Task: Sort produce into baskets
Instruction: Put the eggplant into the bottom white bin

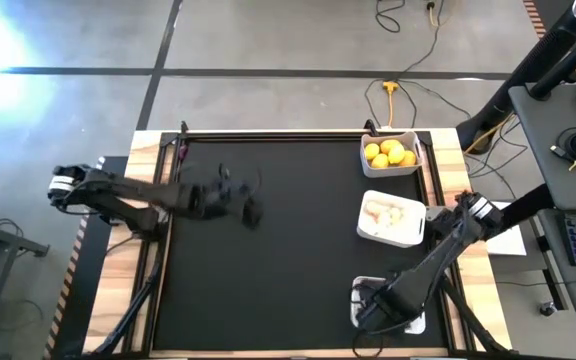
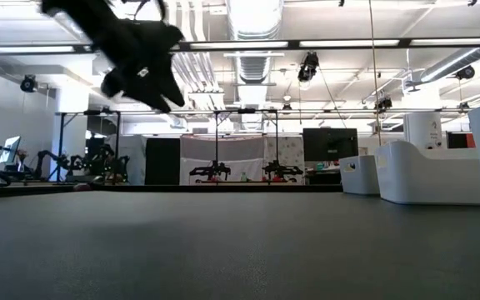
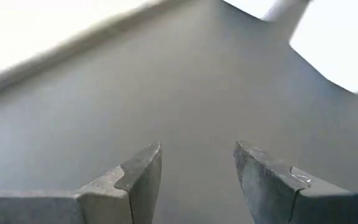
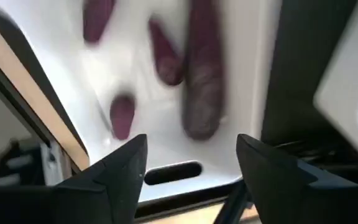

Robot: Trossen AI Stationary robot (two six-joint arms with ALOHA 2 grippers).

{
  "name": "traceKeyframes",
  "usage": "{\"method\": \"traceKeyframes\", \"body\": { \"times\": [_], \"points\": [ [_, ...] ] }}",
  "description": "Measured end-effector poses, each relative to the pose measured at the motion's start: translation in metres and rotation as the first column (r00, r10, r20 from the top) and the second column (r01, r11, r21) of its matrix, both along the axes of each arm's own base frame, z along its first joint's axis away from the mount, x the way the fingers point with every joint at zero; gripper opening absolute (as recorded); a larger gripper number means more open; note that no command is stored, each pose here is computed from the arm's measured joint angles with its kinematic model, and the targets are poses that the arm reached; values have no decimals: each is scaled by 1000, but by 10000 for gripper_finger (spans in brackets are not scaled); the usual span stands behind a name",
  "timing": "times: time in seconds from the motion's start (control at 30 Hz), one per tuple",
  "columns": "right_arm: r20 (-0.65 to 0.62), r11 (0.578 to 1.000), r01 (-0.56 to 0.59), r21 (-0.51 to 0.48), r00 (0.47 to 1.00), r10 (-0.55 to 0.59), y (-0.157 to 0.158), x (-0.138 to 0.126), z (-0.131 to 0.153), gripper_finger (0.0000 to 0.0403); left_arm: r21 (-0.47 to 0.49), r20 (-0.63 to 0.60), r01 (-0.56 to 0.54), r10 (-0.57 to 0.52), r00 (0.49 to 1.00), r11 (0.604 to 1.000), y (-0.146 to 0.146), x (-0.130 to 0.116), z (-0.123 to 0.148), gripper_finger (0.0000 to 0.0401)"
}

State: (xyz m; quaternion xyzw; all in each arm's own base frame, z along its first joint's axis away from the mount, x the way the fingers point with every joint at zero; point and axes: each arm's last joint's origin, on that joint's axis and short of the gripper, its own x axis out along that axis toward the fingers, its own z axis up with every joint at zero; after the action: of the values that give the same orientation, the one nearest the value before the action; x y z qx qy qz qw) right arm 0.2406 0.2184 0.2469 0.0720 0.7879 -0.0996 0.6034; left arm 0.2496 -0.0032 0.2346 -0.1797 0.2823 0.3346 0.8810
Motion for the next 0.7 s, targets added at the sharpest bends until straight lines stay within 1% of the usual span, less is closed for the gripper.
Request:
{"method": "traceKeyframes", "body": {
  "times": [0.07, 0.13, 0.17, 0.2, 0.27, 0.3, 0.33, 0.37, 0.4, 0.43, 0.47, 0.53, 0.57, 0.6, 0.63, 0.67, 0.7],
  "points": [
    [105, 997, 60, -45, 993, -55, -8, 4, 21, 248, 72, -33, -119, 122, 992, 990, 26, 0, 17, 185],
    [248, 982, 166, -91, 959, -140, -16, 9, 41, 254, 120, -54, -247, 255, 966, 962, 52, -2, 28, 185],
    [332, 968, 227, -110, 926, -179, -19, 10, 50, 255, 128, -78, -299, 311, 947, 946, 66, -5, 29, 185],
    [419, 947, 295, -126, 881, -218, -21, 11, 59, 257, 123, -99, -343, 355, 929, 931, 78, -9, 28, 185],
    [572, 901, 415, -126, 773, -276, -26, 12, 75, 258, 77, -125, -417, 423, 897, 906, 104, -18, 24, 185],
    [633, 879, 463, -118, 717, -293, -27, 13, 81, 258, 55, -138, -453, 456, 879, 890, 116, -23, 20, 185],
    [675, 864, 493, -107, 674, -301, -28, 14, 87, 258, 36, -157, -497, 496, 854, 867, 127, -30, 14, 185],
    [701, 859, 503, -94, 646, -302, -28, 14, 92, 258, 27, -180, -551, 546, 818, 834, 138, -37, 8, 185],
    [714, 860, 502, -86, 634, -298, -28, 14, 95, 258, 15, -206, -610, 599, 774, 792, 148, -46, 2, 185],
    [718, 868, 490, -84, 634, -289, -28, 15, 98, 258, 1, -228, -671, 653, 722, 742, 158, -56, -3, 185],
    [720, 876, 475, -84, 636, -276, -27, 16, 100, 258, -16, -239, -733, 709, 663, 680, 167, -65, -6, 185],
    [723, 888, 451, -94, 644, -251, -27, 16, 101, 257, -70, -256, -840, 804, 537, 538, 183, -85, -11, 185],
    [726, 891, 440, -107, 647, -233, -27, 17, 100, 255, -98, -270, -875, 834, 481, 474, 190, -93, -14, 185],
    [731, 893, 435, -119, 647, -218, -27, 17, 100, 254, -128, -279, -898, 853, 441, 422, 196, -100, -16, 185],
    [733, 893, 428, -137, 650, -199, -28, 17, 98, 252, -156, -283, -910, 865, 413, 383, 202, -106, -18, 185],
    [735, 892, 427, -149, 652, -189, -29, 18, 97, 250, -178, -288, -918, 873, 394, 355, 207, -110, -21, 185],
    [737, 892, 424, -158, 652, -180, -30, 18, 97, 249, -195, -290, -921, 878, 381, 336, 211, -113, -23, 185]
  ]
}}
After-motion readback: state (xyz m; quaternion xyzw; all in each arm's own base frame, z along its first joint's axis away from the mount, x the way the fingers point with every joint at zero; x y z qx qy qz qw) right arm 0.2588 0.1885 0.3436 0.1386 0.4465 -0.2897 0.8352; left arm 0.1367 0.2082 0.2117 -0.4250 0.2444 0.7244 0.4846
